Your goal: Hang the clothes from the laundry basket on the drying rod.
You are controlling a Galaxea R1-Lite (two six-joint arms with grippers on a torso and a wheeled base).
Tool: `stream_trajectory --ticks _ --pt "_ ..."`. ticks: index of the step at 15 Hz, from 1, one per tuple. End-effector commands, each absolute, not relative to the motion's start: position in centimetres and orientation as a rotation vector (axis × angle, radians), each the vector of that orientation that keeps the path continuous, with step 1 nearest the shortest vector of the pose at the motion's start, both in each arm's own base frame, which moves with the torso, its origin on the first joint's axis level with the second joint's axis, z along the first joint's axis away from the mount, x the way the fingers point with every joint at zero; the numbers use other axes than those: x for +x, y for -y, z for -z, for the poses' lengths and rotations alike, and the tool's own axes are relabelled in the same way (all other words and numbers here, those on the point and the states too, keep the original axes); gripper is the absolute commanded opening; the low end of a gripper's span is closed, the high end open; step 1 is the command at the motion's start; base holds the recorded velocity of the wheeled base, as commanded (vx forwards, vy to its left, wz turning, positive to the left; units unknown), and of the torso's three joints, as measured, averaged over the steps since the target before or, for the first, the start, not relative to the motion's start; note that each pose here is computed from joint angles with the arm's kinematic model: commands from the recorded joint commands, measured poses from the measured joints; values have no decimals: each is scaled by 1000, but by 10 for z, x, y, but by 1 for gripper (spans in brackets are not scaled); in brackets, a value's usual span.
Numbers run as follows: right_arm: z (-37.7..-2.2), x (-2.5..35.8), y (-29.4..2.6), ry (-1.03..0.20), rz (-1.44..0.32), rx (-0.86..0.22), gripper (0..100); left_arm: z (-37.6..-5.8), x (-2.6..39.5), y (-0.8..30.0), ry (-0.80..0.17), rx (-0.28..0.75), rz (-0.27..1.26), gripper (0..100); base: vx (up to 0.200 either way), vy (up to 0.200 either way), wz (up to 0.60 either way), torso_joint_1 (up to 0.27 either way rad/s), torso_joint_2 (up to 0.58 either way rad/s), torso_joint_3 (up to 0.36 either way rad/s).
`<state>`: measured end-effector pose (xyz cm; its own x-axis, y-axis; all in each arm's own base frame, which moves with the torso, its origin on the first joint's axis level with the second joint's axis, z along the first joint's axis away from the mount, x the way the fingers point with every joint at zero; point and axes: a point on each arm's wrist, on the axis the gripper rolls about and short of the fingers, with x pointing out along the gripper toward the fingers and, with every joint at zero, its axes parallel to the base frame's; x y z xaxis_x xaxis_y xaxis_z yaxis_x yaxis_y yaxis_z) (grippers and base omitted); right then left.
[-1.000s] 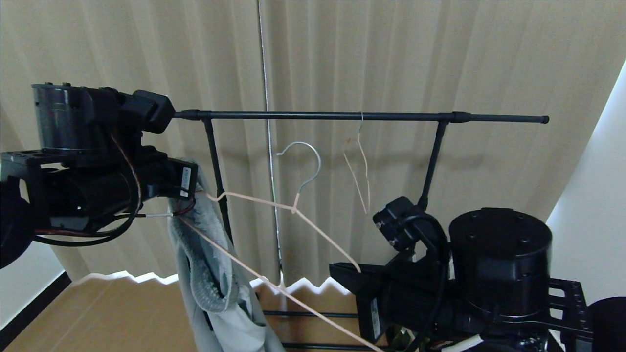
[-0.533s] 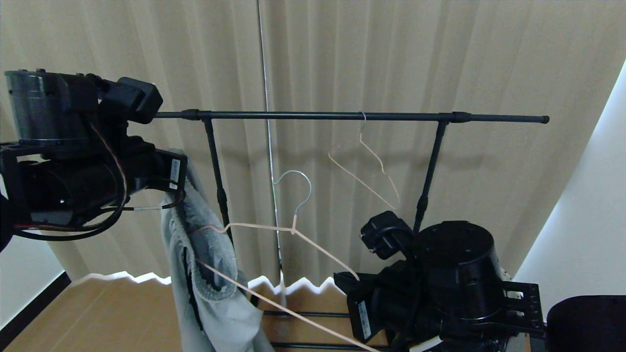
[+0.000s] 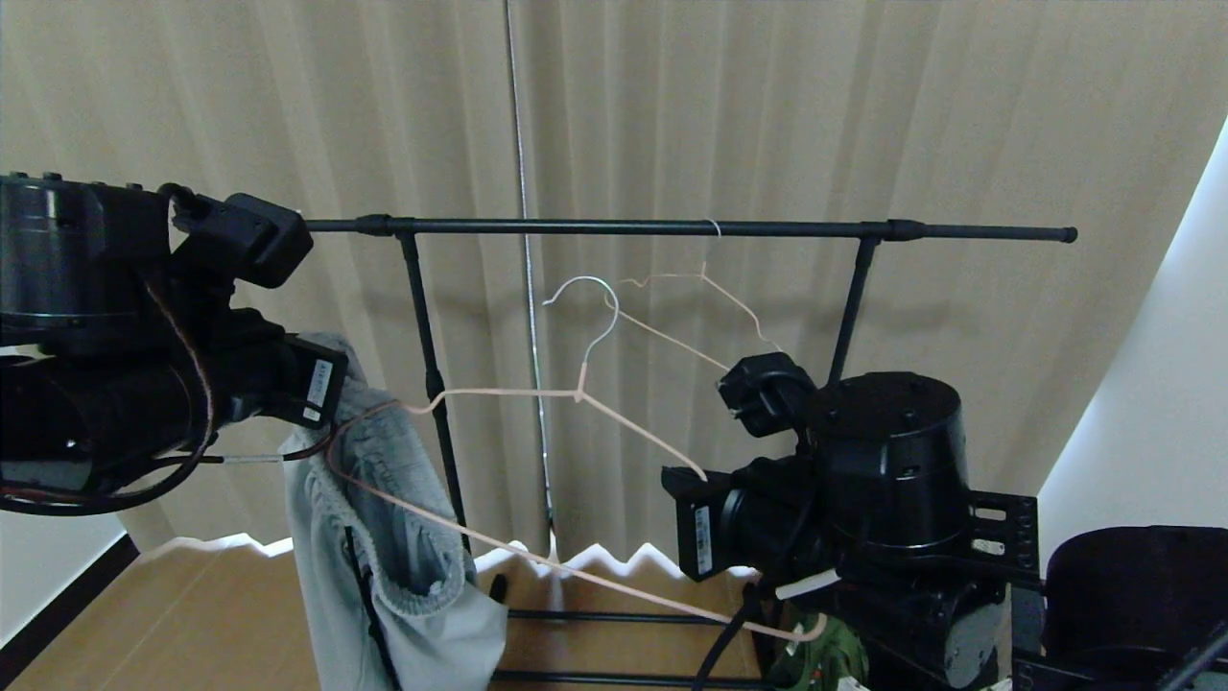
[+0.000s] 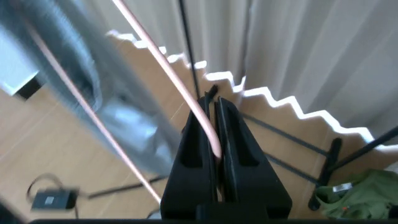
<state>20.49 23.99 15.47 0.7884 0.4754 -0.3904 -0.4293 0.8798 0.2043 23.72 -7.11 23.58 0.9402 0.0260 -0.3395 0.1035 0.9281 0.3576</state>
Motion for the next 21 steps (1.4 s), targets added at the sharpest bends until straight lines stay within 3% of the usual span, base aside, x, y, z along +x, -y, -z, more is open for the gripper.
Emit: stream_trajectory --ticks 1,7,13,21 --pt "-155 208 -242 -445 -482 110 0 -241 232 70 -330 377 38 0 0 0 0 0 0 0" --pt "-159 220 -249 -383 -429 166 0 -236 215 77 -349 459 106 0 0 0 0 0 0 0" --pt "-154 207 -263 -399 -485 149 0 -252 240 106 -307 275 115 0 0 0 0 0 0 0" --pt "-150 216 -276 -396 -488 147 0 -267 203 148 -232 244 320 0 0 0 0 0 0 0"
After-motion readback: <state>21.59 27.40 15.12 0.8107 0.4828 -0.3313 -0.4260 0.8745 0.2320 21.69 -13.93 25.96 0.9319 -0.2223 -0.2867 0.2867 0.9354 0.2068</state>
